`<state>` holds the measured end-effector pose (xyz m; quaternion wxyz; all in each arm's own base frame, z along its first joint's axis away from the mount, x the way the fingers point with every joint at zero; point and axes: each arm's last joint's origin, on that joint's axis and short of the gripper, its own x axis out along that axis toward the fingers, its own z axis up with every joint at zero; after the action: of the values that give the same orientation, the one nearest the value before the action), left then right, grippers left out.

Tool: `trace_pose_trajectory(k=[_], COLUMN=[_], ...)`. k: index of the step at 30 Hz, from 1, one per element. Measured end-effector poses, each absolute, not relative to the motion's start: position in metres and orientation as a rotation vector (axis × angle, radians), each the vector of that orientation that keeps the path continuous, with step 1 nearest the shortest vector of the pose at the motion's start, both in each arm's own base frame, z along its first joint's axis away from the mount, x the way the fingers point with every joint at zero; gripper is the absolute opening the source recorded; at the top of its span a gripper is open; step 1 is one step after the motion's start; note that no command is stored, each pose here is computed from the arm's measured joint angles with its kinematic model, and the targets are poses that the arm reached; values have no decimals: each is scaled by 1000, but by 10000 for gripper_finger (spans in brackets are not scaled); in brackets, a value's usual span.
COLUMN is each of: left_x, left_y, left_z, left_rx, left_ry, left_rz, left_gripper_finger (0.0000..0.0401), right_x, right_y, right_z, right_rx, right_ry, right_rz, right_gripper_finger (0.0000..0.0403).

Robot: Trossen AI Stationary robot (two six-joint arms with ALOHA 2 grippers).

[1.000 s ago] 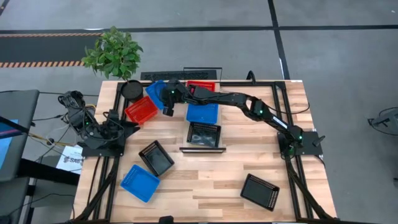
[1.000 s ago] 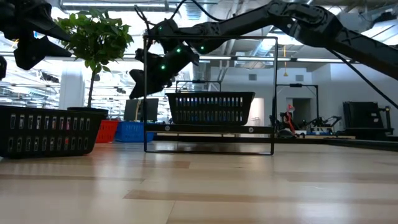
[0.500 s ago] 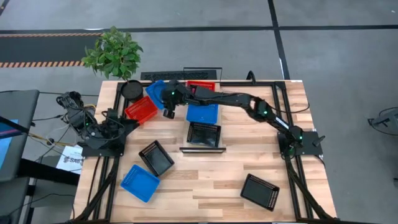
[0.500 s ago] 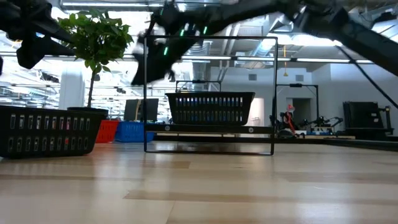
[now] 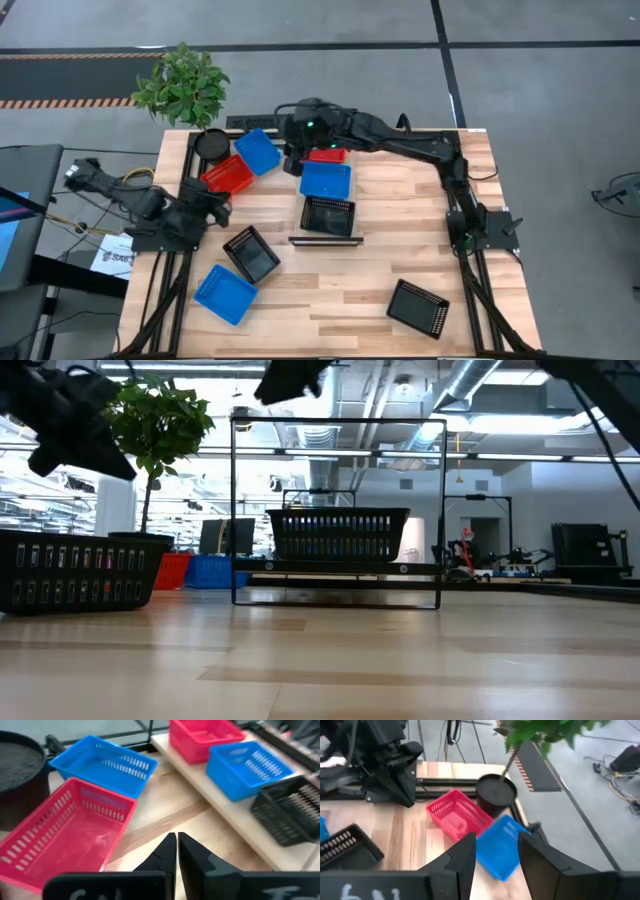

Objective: Stack baskets on shelf by color
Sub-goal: Stack the top blue bin on the blue bin on the shelf

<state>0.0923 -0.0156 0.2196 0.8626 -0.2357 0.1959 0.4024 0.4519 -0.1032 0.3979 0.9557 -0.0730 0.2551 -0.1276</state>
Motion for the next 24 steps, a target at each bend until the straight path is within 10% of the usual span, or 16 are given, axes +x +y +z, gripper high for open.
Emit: trace_pose_trajectory(k=[14, 24], left_x=[178, 207], left_y=[26, 92], left_z=[218, 223], left_rx=[-368, -177], left_ry=[619, 758], left_rz=[844, 970], left_gripper_finger=[0, 0], right_x=[377, 368], right_y=[-68, -48], right_z=[478, 469], right_rx=[-115, -60], right_ry=[403, 545], right_rz=[-248, -250], right_gripper_finger=[168, 168])
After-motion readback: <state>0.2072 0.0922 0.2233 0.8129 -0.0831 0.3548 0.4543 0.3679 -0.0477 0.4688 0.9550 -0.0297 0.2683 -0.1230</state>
